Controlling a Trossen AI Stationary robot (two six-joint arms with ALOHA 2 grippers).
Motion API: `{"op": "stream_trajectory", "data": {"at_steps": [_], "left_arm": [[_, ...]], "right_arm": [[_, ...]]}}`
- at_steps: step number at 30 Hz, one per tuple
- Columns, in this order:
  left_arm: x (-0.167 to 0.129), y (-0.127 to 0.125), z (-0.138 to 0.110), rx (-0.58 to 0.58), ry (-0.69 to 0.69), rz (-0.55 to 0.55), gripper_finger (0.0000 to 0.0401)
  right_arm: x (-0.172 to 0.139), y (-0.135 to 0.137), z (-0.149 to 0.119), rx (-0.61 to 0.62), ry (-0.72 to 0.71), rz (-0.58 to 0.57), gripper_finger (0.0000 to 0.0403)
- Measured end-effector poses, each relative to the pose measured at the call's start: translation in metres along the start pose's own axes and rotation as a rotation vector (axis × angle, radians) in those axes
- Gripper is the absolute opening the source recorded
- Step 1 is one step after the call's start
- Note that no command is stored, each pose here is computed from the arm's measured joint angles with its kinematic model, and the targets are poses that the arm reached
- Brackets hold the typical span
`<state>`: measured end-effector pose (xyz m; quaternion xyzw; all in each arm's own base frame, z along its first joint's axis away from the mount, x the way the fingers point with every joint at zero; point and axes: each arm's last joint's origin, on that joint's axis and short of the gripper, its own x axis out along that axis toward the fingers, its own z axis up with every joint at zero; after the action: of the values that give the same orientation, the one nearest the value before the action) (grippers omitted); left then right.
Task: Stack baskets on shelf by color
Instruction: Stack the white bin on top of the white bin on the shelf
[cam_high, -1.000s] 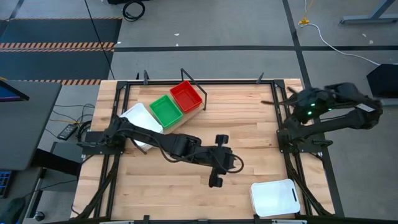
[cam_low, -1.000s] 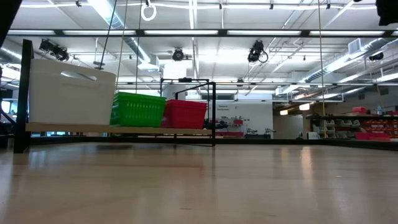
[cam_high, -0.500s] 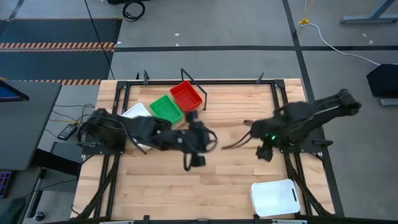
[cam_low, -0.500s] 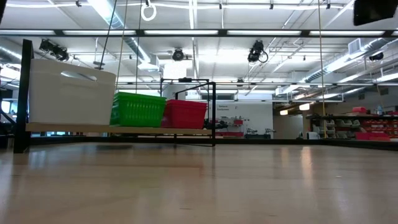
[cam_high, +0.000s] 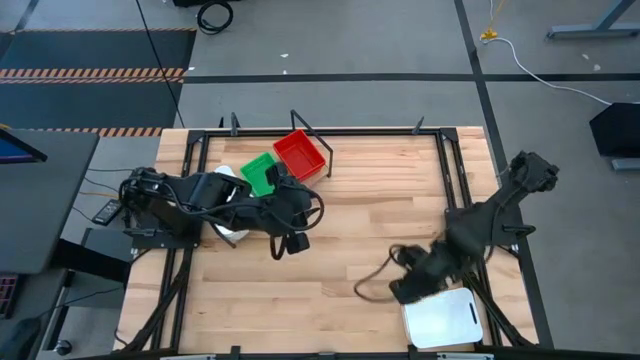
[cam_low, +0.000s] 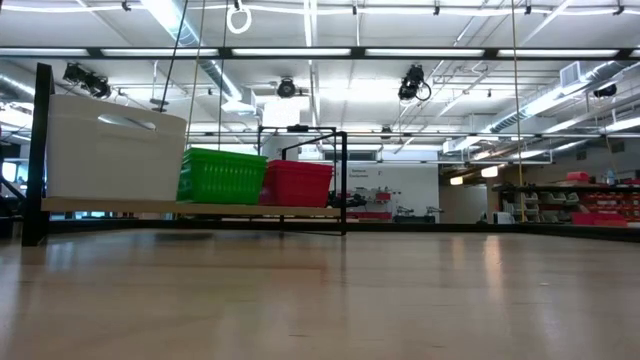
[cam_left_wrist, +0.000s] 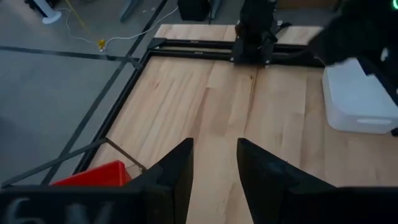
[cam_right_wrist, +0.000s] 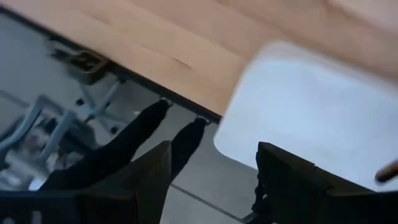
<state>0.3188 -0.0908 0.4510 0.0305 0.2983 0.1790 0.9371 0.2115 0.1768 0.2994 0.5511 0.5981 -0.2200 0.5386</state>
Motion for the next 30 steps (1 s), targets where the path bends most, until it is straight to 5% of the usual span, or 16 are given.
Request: {"op": "stream_trajectory", "data": {"at_steps": [9, 21, 30], "left_arm": [[0.003, -0.001, -0.001, -0.02, 0.0, 0.001, 0.013], [-0.004, -0.012, -0.003, -0.025, -0.007, -0.044, 0.013], [-0.01, -0.02, -0.005, -0.066, -0.012, -0.069, 0.013]], "right_arm": [[0.072, 0.006, -0.032, 0.15, -0.032, -0.096, 0.024], [0.14, 0.01, -0.025, 0.158, -0.091, -0.192, 0.024], [0.154, 0.022, -0.003, -0.034, -0.082, -0.182, 0.0192]]}}
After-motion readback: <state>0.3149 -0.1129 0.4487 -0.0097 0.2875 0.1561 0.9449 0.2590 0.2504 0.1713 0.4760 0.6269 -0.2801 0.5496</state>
